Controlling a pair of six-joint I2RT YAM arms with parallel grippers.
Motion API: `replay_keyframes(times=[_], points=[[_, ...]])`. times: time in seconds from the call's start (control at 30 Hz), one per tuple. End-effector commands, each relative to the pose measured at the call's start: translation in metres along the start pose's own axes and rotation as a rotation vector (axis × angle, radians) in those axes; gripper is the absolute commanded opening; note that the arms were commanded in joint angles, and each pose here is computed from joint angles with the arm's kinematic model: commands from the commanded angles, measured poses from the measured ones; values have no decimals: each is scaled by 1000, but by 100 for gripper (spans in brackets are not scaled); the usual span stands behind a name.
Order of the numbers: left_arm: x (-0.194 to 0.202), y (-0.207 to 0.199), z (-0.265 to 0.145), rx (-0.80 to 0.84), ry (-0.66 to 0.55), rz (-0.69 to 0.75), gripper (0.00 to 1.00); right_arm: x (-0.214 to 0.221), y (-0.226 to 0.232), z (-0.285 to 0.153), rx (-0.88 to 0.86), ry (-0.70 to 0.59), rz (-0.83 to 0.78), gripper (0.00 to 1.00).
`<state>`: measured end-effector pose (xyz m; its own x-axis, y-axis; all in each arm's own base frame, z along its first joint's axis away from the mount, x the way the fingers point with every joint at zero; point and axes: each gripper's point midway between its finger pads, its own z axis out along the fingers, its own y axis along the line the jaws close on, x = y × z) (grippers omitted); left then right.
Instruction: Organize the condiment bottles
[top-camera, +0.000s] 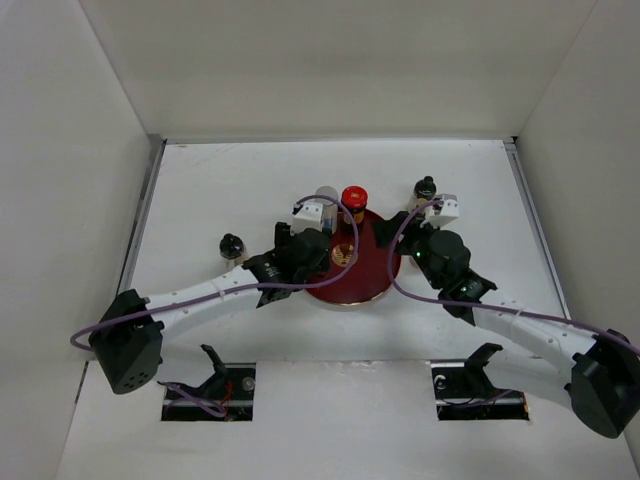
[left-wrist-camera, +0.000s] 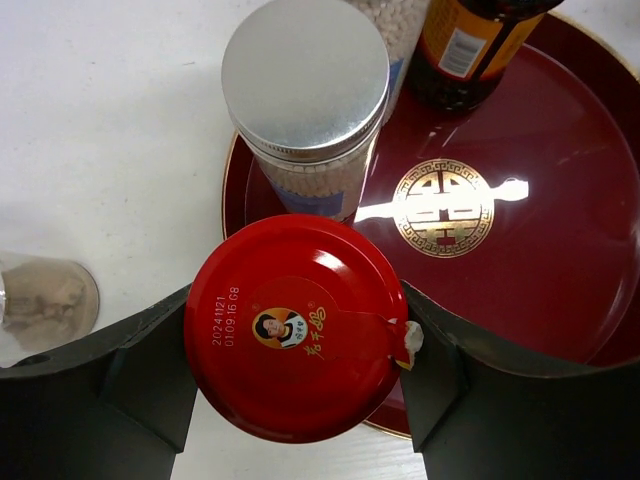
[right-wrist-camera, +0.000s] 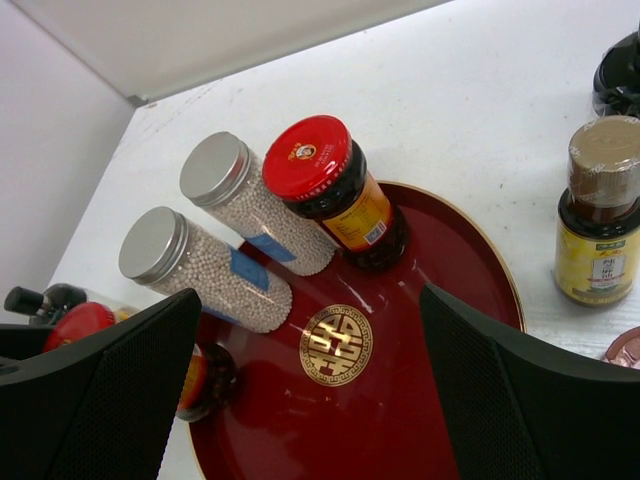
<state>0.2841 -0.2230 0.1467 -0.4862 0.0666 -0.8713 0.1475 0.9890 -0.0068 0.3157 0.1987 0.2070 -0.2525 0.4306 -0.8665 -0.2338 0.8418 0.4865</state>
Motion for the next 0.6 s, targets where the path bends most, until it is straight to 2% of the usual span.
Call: replay_keyframes(times=[0.0,0.43,0.47,0.57], points=[[-39,-12,2,31,-132,-117,44,-22,5,0,-15,-76,20,94],[-18,-14,22,53,-110,-123,50,-21,5,1,-13,-73,22,94],[-18,-14,22,52,-113,-124,52,-21,5,1,-14,-71,22,94],[-25,-13,17,65,-141,-141,72,-21,6,1,-16,-72,16,94]])
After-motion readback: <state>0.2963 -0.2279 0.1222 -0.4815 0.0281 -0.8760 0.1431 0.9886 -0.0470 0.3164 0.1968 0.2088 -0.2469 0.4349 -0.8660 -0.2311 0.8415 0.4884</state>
